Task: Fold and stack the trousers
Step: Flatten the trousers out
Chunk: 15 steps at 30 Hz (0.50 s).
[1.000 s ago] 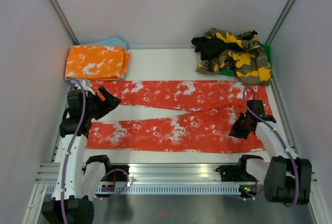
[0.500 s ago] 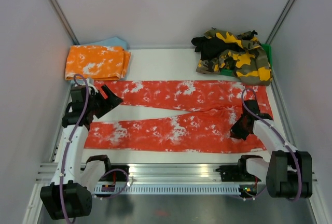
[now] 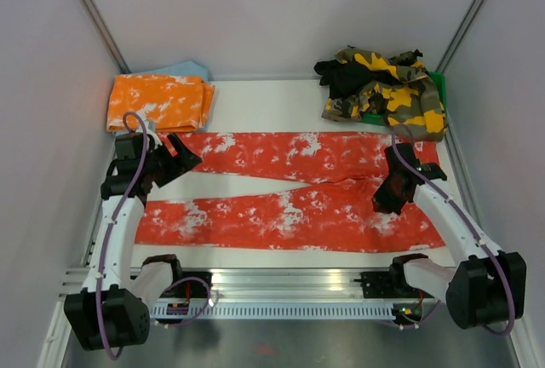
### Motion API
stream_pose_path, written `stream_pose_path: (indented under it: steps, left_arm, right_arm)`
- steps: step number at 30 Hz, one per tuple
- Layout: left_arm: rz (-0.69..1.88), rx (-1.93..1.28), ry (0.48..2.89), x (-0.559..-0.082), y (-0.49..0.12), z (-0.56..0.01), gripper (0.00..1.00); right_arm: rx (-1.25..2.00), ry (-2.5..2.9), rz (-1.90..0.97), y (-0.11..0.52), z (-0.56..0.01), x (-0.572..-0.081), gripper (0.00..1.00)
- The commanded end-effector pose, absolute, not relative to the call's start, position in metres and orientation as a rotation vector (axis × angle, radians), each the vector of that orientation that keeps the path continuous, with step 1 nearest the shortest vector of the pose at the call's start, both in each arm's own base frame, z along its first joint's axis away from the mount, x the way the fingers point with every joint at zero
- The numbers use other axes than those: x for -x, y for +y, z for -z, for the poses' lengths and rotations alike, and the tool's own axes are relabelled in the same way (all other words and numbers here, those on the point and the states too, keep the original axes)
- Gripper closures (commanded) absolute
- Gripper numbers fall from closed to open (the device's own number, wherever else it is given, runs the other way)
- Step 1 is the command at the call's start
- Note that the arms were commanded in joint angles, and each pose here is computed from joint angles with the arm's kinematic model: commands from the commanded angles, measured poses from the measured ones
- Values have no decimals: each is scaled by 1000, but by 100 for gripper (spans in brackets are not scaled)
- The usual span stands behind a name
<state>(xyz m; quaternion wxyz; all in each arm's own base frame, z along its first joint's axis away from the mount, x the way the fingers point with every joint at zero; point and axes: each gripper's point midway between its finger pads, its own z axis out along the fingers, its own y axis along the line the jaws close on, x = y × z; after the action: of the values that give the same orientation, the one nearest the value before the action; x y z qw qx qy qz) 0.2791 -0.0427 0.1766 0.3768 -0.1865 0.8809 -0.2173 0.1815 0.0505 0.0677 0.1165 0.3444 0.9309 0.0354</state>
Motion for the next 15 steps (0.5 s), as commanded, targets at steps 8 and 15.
stream_pose_path:
  steps: [8,15]
  left_arm:
    - [588,482,2226,-282,-47,-202,1]
    - [523,627,2232,-279,-32,-206,0]
  right_arm:
    - [-731,2339,-178,42,-178,-312,7]
    - [-936,2154,-186,-50,-197,-332,2]
